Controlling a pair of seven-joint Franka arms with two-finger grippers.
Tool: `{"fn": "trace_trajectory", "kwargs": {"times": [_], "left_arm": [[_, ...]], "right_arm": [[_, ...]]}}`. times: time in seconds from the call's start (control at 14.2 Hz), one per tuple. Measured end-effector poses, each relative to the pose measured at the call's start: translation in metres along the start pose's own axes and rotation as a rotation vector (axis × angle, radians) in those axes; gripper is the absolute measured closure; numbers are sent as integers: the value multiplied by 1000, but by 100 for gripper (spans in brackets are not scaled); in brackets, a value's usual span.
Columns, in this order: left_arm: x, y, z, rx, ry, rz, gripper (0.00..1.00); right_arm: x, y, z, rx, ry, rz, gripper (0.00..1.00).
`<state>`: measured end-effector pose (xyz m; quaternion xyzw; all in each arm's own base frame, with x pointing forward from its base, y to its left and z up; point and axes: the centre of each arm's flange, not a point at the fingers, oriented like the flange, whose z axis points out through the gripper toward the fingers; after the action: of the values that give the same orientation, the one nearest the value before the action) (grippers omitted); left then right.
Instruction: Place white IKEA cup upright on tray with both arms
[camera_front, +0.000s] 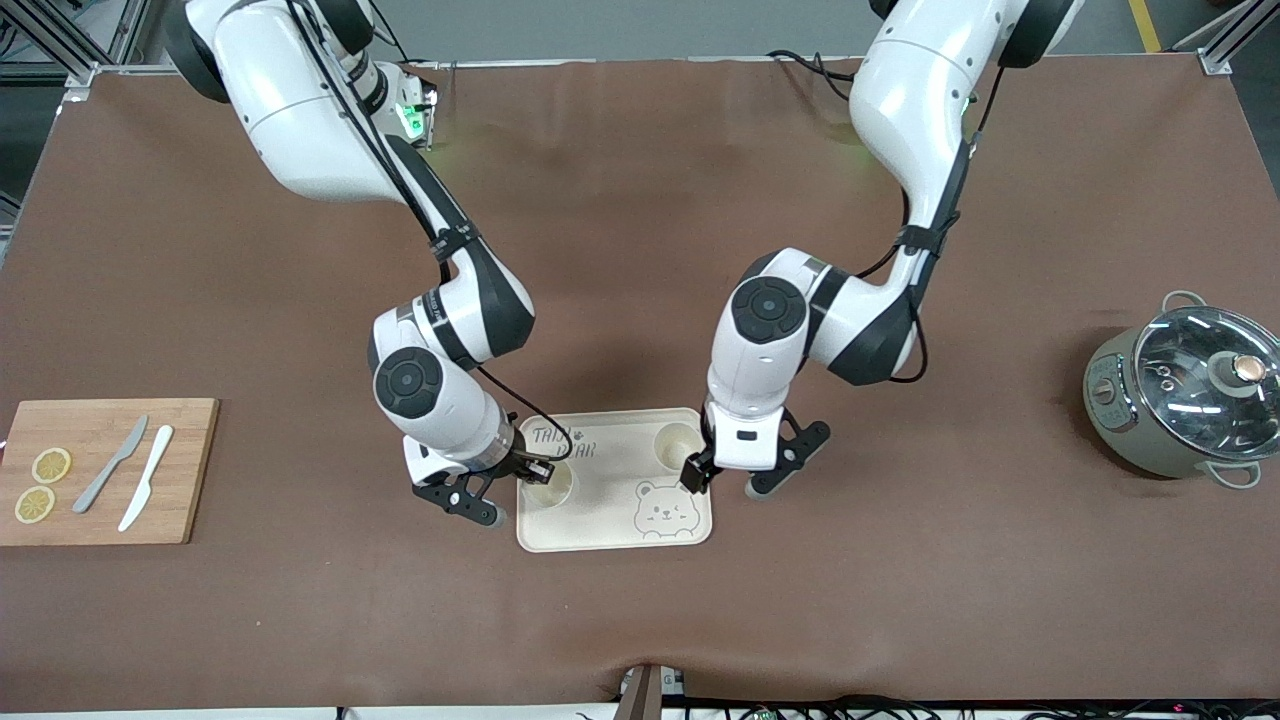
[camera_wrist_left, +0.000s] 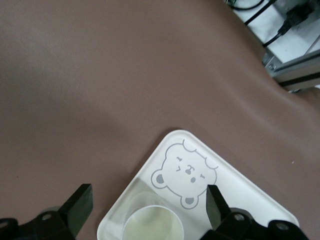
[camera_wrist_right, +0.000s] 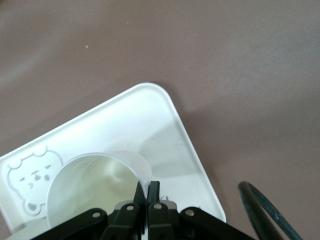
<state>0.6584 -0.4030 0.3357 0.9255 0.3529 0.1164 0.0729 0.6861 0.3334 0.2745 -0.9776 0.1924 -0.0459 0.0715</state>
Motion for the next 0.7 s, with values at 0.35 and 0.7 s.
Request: {"fn": "trace_trajectory", "kwargs": {"times": [0.35, 0.7], "left_arm": [[43, -13, -32, 28, 1, 39, 0], [92, -38, -70, 71, -50, 123, 0]], "right_arm": [[-3, 11, 24, -32, 33, -24, 96], [-3, 13, 30, -35, 31, -24, 96]]}}
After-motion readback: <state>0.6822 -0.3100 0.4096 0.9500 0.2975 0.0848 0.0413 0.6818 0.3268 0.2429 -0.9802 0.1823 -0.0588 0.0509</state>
